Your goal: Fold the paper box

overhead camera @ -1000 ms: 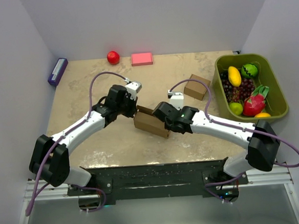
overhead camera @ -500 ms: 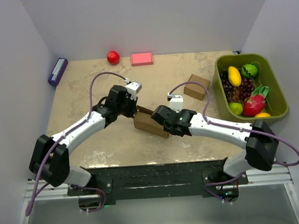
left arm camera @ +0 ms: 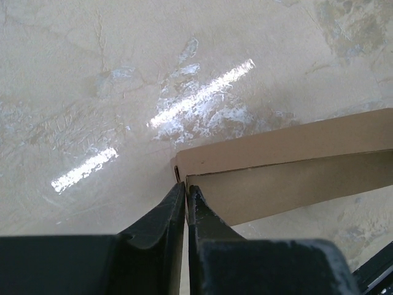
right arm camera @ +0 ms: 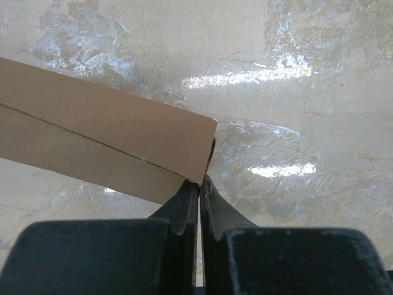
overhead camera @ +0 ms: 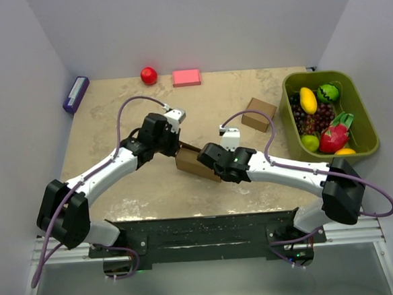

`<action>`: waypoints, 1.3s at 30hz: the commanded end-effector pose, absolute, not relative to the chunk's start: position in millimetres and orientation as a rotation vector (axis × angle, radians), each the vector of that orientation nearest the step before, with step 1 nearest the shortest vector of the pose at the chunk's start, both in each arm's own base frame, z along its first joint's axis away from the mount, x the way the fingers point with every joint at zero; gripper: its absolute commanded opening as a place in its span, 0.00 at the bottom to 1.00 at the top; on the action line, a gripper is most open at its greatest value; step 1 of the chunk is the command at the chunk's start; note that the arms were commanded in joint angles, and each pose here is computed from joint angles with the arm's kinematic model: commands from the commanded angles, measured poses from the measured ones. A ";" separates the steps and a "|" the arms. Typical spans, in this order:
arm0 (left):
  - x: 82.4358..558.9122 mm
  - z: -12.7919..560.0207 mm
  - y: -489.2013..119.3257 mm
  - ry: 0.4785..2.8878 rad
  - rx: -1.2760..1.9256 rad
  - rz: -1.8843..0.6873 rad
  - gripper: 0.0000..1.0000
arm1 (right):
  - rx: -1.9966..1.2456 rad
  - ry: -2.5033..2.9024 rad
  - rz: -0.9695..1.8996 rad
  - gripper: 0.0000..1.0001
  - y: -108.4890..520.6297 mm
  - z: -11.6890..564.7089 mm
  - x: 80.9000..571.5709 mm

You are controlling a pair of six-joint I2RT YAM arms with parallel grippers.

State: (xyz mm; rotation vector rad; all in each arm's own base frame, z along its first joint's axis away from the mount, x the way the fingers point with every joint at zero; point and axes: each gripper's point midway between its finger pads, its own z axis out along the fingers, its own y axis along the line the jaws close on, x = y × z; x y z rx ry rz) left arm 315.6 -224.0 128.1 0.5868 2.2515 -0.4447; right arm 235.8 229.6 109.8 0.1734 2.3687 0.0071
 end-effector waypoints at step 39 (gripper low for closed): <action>272.5 109.8 -216.5 2.277 0.383 -0.582 0.00 | 0.167 2.404 -0.104 0.00 217.8 87.0 225.0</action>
